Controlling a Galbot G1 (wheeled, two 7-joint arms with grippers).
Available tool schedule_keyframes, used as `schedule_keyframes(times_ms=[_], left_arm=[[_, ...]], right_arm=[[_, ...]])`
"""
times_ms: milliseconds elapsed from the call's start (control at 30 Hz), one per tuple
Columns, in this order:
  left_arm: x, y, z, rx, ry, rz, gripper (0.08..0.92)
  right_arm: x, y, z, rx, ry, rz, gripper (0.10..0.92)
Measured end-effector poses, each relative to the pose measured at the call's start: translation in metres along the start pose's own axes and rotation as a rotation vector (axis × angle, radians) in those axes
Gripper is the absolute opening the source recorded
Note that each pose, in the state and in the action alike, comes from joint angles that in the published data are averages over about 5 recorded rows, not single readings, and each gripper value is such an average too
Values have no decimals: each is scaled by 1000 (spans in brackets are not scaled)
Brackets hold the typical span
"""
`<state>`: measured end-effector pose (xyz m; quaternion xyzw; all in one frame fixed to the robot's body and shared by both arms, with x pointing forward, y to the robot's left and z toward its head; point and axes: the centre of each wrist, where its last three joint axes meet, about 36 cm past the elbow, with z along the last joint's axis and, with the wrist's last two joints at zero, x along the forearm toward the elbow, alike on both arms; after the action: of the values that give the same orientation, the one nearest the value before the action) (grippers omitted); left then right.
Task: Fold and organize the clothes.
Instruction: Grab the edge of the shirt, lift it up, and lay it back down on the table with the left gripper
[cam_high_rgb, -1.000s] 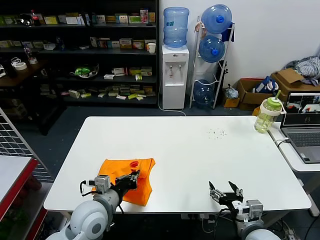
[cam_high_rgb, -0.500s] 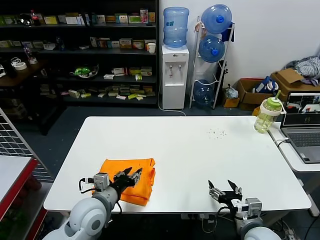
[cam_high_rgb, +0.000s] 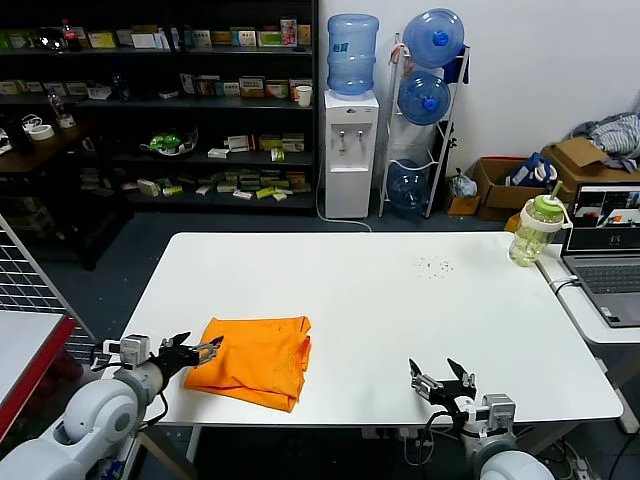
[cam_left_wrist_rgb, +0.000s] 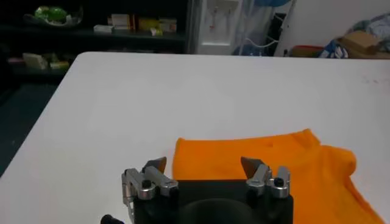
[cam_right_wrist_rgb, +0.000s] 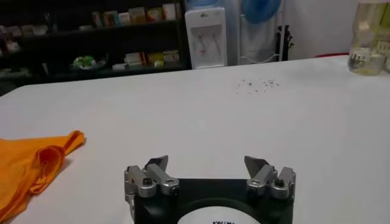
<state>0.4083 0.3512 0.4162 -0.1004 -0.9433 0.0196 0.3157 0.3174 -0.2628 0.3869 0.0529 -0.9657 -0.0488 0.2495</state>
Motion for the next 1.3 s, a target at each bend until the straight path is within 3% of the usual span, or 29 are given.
schedule_keyframes(times_ms=[300, 600, 1067, 1300], left_arm=[[-8, 24, 9, 22, 53, 12, 823], [-16, 30, 15, 40, 69, 10, 792], [-23, 28, 21, 66, 73, 22, 398], [-24, 27, 20, 82, 56, 37, 199]], right_arm=[[2, -2, -1, 5, -1, 4, 823], [2, -3, -1, 6, 2, 8, 823], [1, -3, 0, 8, 6, 9, 823], [0, -3, 1, 6, 8, 10, 823]])
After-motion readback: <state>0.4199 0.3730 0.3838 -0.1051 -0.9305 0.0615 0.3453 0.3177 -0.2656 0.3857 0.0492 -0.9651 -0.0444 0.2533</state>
